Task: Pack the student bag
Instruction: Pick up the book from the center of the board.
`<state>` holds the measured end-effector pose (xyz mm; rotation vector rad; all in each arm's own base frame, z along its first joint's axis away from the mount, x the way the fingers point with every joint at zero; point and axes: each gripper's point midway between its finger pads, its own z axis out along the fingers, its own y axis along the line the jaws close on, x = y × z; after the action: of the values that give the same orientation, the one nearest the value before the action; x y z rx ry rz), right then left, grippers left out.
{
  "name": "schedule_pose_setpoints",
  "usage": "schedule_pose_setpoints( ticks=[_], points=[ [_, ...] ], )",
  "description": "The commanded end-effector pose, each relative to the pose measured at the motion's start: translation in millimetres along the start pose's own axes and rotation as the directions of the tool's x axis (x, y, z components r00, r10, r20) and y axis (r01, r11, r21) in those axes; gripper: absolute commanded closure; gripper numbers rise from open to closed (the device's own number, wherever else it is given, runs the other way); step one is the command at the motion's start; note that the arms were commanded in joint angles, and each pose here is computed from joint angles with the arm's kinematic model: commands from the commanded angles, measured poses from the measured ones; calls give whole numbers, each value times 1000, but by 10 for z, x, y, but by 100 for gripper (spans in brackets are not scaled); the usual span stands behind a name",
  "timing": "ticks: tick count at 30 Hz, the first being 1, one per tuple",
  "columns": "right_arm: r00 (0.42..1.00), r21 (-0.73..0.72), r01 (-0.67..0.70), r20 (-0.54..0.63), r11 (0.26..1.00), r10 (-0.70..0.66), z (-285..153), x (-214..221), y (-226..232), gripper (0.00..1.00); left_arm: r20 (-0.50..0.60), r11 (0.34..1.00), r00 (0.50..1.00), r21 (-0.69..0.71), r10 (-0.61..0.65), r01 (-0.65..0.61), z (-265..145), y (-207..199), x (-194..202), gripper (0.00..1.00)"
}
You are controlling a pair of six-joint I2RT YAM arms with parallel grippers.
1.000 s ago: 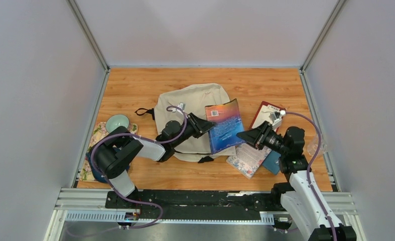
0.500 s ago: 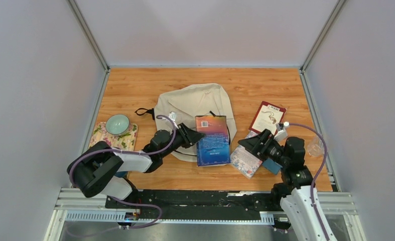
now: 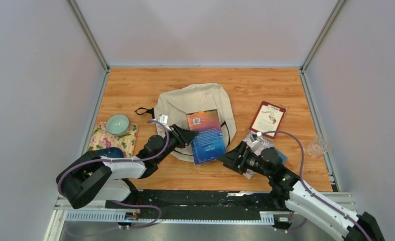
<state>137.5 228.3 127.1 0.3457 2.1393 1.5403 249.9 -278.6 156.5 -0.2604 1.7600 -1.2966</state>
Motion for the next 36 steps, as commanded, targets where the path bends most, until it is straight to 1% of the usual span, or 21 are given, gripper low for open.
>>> schedule_pose_setpoints(
  ticks=[1,2,3,4,6,7,9,11,12,14,17,18,19,21,22,24,28,29,32,33,36],
  points=[
    [996,-62,-48,68,997,52,244,-60,258,9,218,974,973,225,-76,25,-94,-637,-537,100],
    [996,-62,-58,61,996,61,285,-33,250,8,235,977,969,214,-74,22,-104,-612,-562,100],
    [995,-111,-75,60,991,82,309,-30,354,8,244,978,967,206,-73,21,-121,-593,-572,100],
    [995,-82,-91,31,992,93,376,60,266,8,245,983,967,182,-66,21,-154,-529,-559,100],
    [994,-118,-95,34,988,100,430,67,348,8,253,993,965,110,-70,43,-164,-377,-561,100],
    [994,-95,-103,16,990,105,492,127,310,8,244,998,968,38,-56,49,-179,-238,-531,100],
    [995,-112,-98,15,989,100,559,145,383,7,240,998,970,-19,-46,52,-208,-128,-516,100],
    [994,-93,-105,-3,990,105,660,216,356,7,255,996,966,-71,-42,62,-271,-17,-534,100],
    [994,-124,-110,4,986,112,685,205,427,7,261,994,964,-84,-43,67,-291,10,-544,100],
    [987,-95,-157,8,983,158,776,245,309,7,268,988,962,-130,-48,85,-335,101,-547,100],
    [975,-137,-219,5,966,222,872,286,309,6,259,977,964,-181,-63,112,-360,179,-525,100],
    [972,-229,-230,-4,946,235,857,268,499,6,256,972,964,-201,-67,121,-362,214,-517,100],
    [969,-197,-244,-17,950,245,938,344,351,6,240,966,968,-226,-68,124,-360,237,-491,100],
    [949,-268,-313,-41,911,313,982,325,477,6,234,962,970,-243,-69,127,-361,246,-490,100],
    [943,-200,-331,-51,922,328,1081,405,268,6,225,954,972,-274,-63,126,-385,285,-476,100],
    [949,-178,-316,-49,932,312,1154,458,189,6,227,948,972,-292,-61,128,-416,305,-488,100],
    [962,-212,-262,21,941,273,1150,385,267,6,251,924,966,-352,-60,149,-539,434,-515,100],
    [962,-214,-248,59,945,265,1157,330,256,6,259,920,962,-352,-84,175,-553,438,-510,100],
    [958,-201,-243,103,949,267,1208,274,194,6,263,907,952,-345,-154,242,-573,463,-450,100],
    [958,-186,-244,105,952,266,1246,289,140,6,259,904,951,-343,-170,255,-568,467,-426,100],
    [960,-197,-233,112,952,258,1364,301,181,6,232,891,947,-345,-223,295,-536,484,-324,100]
  ],
)
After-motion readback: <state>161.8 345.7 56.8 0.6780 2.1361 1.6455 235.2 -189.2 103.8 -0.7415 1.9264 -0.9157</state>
